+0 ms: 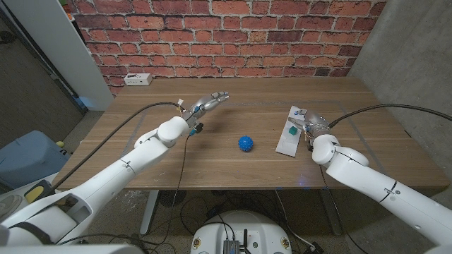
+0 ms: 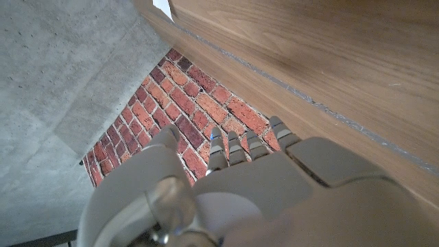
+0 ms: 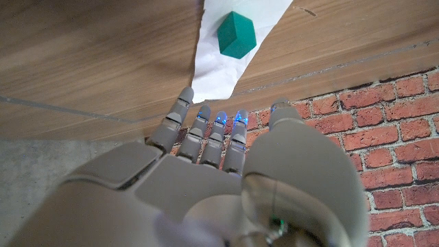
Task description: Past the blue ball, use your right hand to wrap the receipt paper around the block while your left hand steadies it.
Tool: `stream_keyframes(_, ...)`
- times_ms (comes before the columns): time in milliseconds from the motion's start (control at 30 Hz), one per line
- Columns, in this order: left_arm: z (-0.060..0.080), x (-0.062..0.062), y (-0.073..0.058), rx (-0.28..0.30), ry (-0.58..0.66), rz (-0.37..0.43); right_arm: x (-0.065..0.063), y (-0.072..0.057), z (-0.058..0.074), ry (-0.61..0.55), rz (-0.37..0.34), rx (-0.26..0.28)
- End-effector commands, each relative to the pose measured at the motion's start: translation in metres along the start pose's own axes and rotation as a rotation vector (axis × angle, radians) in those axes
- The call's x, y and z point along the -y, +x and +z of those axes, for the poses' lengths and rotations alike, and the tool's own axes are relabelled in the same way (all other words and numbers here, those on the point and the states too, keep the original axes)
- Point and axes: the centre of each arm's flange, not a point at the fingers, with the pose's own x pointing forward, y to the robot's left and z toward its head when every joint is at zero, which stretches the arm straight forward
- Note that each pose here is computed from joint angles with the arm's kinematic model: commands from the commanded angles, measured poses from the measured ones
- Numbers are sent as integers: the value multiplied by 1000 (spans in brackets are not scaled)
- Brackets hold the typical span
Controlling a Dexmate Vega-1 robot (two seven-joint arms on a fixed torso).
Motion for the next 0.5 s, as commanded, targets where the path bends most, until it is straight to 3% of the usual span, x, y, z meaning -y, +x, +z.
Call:
stream_keyframes(33, 25, 25, 19, 37, 193, -124, 7, -1, -10, 63, -53, 12)
stream_keyframes(500, 49, 57, 31, 89, 342, -264, 6, 8, -19, 101, -61, 2)
